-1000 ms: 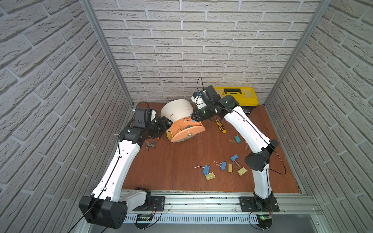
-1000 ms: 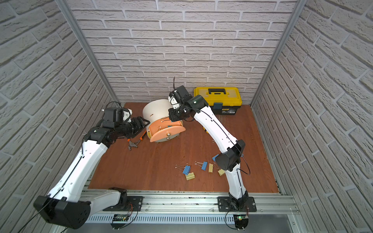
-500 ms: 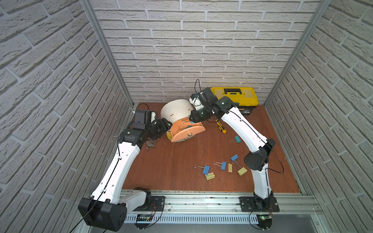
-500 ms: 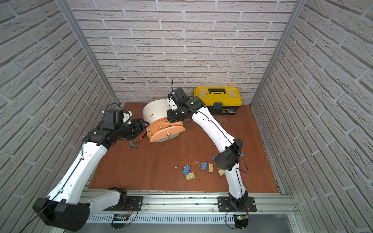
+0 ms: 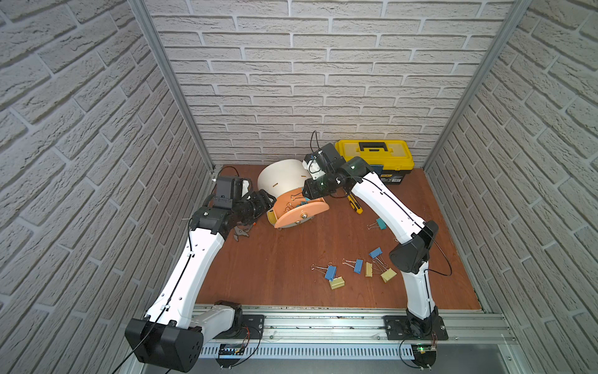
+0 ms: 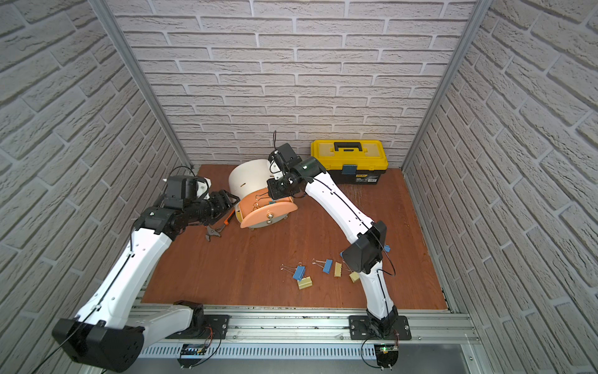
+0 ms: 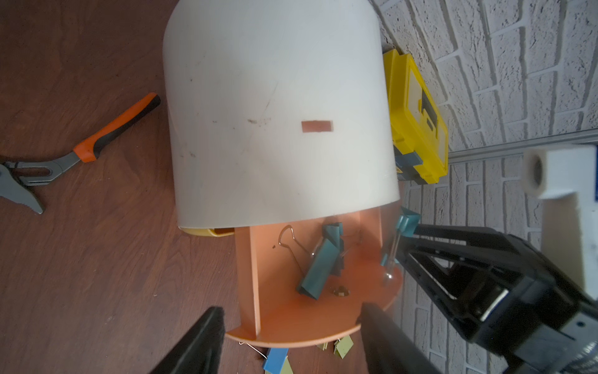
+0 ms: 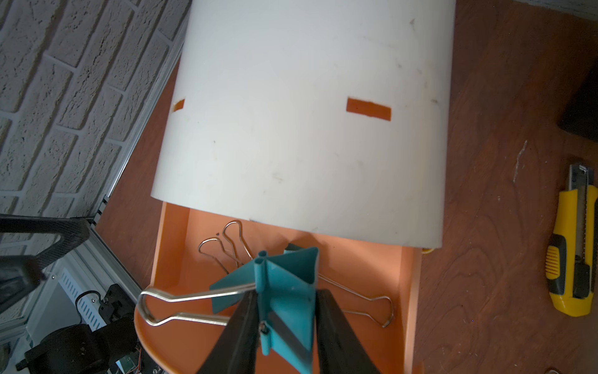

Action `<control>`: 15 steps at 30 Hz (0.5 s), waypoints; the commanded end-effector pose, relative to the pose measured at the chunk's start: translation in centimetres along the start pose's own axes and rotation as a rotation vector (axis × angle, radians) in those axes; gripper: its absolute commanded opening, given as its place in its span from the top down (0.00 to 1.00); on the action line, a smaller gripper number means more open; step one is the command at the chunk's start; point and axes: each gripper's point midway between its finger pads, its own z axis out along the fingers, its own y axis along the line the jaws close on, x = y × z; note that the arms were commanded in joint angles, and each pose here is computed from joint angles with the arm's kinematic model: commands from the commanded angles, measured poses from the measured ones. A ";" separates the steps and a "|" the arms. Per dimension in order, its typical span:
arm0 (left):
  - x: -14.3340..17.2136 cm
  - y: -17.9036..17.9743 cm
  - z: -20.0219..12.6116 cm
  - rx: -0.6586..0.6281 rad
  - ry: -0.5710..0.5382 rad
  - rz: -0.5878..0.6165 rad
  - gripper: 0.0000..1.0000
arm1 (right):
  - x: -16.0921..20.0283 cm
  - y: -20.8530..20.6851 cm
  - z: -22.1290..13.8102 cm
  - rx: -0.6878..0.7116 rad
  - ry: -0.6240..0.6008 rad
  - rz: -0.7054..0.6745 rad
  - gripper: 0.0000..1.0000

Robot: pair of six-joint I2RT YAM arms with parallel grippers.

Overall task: Put the binder clips in the drawer according to color
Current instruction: Place the binder clip in the drawer.

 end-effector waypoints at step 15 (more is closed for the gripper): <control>-0.1 -0.2 -0.6 0.004 -0.015 0.015 0.29 | -3.2 0.2 -2.6 0.004 -0.134 0.008 0.55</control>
